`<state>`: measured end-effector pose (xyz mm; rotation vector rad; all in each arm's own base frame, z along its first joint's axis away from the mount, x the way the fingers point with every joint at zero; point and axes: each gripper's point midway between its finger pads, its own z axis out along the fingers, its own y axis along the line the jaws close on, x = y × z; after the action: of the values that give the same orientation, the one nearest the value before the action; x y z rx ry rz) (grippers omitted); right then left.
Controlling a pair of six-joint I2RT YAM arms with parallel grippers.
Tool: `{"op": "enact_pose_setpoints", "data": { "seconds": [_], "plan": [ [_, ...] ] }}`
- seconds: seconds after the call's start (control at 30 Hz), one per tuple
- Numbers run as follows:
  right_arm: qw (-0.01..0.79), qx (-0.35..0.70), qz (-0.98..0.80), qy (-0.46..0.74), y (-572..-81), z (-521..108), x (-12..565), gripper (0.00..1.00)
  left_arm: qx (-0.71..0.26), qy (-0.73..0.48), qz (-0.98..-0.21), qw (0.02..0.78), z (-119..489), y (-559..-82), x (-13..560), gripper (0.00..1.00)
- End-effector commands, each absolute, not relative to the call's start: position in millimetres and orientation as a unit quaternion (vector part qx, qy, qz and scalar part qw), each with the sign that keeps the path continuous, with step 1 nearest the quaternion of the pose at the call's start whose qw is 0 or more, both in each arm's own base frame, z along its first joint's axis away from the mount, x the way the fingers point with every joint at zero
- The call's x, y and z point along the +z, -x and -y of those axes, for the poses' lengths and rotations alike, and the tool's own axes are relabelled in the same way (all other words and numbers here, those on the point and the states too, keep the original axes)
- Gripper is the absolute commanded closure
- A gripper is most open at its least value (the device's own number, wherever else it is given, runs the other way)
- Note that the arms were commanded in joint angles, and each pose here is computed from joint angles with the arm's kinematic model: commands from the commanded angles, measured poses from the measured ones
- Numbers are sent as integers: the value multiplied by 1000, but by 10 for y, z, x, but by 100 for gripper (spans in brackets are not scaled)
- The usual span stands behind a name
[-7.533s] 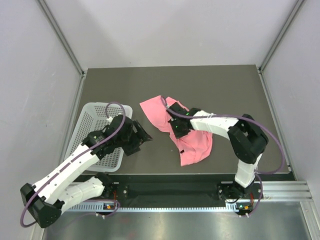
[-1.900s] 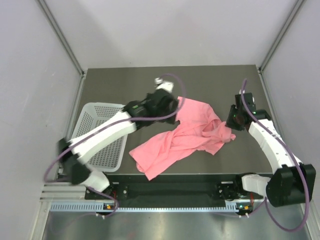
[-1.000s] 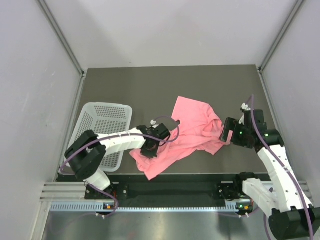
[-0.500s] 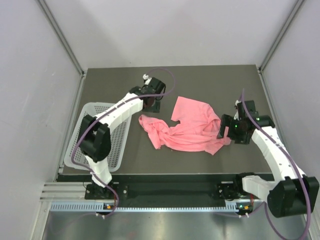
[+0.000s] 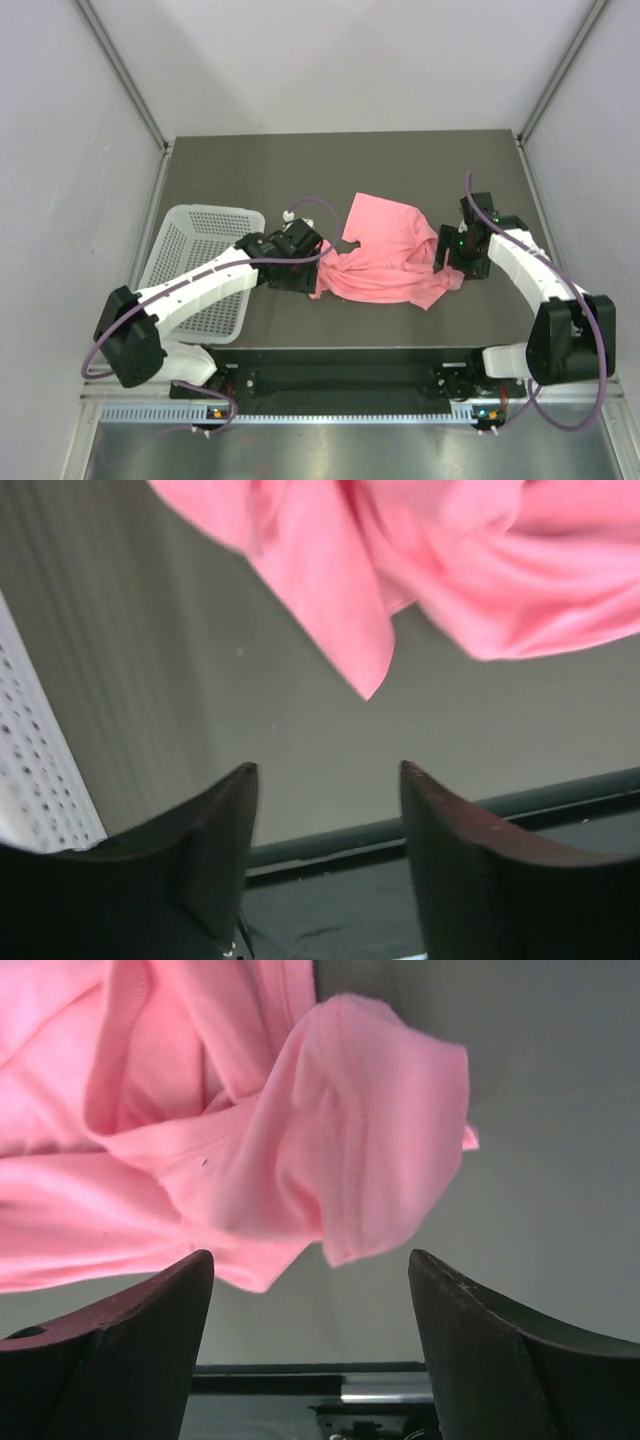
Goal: Fold and stack the t-shirts
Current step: Flatten the tshirt out
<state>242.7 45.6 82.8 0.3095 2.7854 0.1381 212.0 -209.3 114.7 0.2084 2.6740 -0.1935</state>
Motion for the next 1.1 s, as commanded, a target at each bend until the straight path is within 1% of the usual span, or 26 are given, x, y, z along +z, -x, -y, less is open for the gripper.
{"op": "enact_pose_setpoints", "data": {
  "seconds": [0.0,0.03,0.1,0.17,0.2,0.27,0.3,0.37,0.4,0.43,0.47,0.5,0.57,0.6,0.63,0.67,0.7,0.77,0.8,0.87,0.9,0.97,1.0,1.03,1.07],
  "plan": [
    [183,21,-976,-116,-2643,-361,695,27,-91,-36,-974,204,2149,-2048,983,34],
    [182,13,-976,-117,-2678,-336,668,29,-90,-43,-974,206,2159,-2068,994,32],
    [178,-21,-976,-124,-2745,-223,610,33,-77,-50,-976,197,2166,-2094,943,31],
    [190,-46,-972,-129,-2864,-119,610,43,-74,-55,-976,197,2203,-2142,956,31],
    [206,-50,-968,-132,-2991,-93,687,62,-74,-56,-976,199,2219,-2159,964,32],
    [209,-57,-966,-138,-3159,-42,692,90,-76,-54,-975,202,2244,-2189,967,33],
    [230,-55,-961,-143,-3355,-41,821,100,-75,-53,-976,199,2250,-2182,946,34],
    [223,-56,-962,-145,-3549,-43,789,100,-74,-51,-978,189,2262,-2172,893,36],
    [247,-52,-956,-149,-3775,-50,964,100,-76,-52,-978,185,2287,-2169,866,37],
    [251,-51,-954,-153,-3880,-48,991,100,-77,-54,-980,174,2312,-2152,815,38],
    [239,-50,-957,-156,-3965,-55,914,100,-76,-56,-981,170,2324,-2145,785,39],
    [264,-40,-950,-161,-4186,-68,1086,100,-78,-57,-981,170,2351,-2157,790,39],
    [264,-20,-950,-164,-4377,-101,1072,100,-74,-61,-982,162,2373,-2165,744,38],
    [286,-9,-944,-162,-4552,-126,1229,97,-77,-63,-981,166,2404,-2189,771,37],
    [292,-2,-943,-160,-4631,-134,1265,91,-75,-64,-982,163,2410,-2188,755,37],
    [290,10,-944,-156,-4705,-166,1236,82,-75,-65,-982,162,2423,-2191,754,35],
    [300,14,-942,-153,-4785,-161,1330,66,-76,-66,-981,165,2436,-2214,772,35],
    [297,12,-942,-155,-4798,-116,1364,57,-72,-69,-982,162,2436,-2217,754,34],
    [289,10,-945,-154,-4736,-113,1367,50,-71,-72,-982,161,2440,-2212,752,33],
    [295,1,-943,-155,-4607,-76,1480,45,-69,-76,-982,158,2448,-2205,737,33],
    [275,-6,-949,-155,-4435,-57,1355,40,-72,-81,-982,154,2470,-2180,717,33],
    [288,-11,-945,-158,-4248,-21,1437,37,-78,-90,-981,150,2522,-2175,678,33],
    [263,-17,-952,-157,-4047,-6,1239,35,-80,-93,-981,147,2543,-2174,658,33],
    [259,-18,-952,-162,-3956,36,1193,36,-77,-94,-982,141,2549,-2172,606,34],
    [276,-9,-947,-163,-3925,37,1244,36,-77,-95,-982,141,2564,-2187,581,34]
  ]
}}
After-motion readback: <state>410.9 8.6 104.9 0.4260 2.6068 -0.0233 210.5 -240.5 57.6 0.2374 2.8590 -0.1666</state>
